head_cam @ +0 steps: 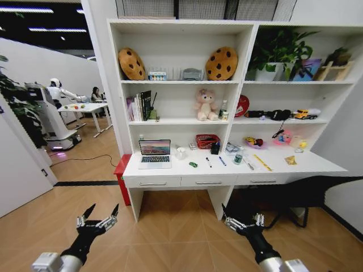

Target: Organize the objects on the table.

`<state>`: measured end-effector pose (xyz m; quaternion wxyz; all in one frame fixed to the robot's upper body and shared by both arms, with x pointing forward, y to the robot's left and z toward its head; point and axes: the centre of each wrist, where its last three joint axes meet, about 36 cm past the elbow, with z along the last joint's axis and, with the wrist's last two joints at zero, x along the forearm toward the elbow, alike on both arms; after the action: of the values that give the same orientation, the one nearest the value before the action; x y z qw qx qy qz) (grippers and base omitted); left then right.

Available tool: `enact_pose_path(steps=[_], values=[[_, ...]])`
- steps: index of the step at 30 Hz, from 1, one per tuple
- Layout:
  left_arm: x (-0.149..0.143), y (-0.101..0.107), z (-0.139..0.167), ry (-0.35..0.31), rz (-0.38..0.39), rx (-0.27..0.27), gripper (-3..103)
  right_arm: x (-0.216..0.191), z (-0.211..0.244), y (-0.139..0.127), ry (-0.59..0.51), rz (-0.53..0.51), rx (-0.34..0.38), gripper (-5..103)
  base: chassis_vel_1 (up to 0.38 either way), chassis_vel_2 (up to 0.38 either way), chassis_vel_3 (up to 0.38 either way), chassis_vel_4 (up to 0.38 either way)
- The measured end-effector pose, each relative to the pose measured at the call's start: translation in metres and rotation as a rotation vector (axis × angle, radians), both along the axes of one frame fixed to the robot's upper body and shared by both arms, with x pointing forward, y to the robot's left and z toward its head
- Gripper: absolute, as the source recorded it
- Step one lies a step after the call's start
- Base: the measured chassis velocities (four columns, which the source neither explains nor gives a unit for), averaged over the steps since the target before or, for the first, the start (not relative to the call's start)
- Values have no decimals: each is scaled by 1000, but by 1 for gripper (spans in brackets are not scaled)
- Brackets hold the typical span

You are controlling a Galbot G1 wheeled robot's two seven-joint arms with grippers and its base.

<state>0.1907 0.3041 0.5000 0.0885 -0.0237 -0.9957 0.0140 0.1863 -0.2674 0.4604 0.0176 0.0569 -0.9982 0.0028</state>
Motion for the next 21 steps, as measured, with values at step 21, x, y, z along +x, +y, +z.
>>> enact_pose_path(steps=[21], values=[[-2, 2, 4, -9, 7, 5, 98, 1, -1, -1, -9, 2, 4, 100, 0, 0, 0, 0]])
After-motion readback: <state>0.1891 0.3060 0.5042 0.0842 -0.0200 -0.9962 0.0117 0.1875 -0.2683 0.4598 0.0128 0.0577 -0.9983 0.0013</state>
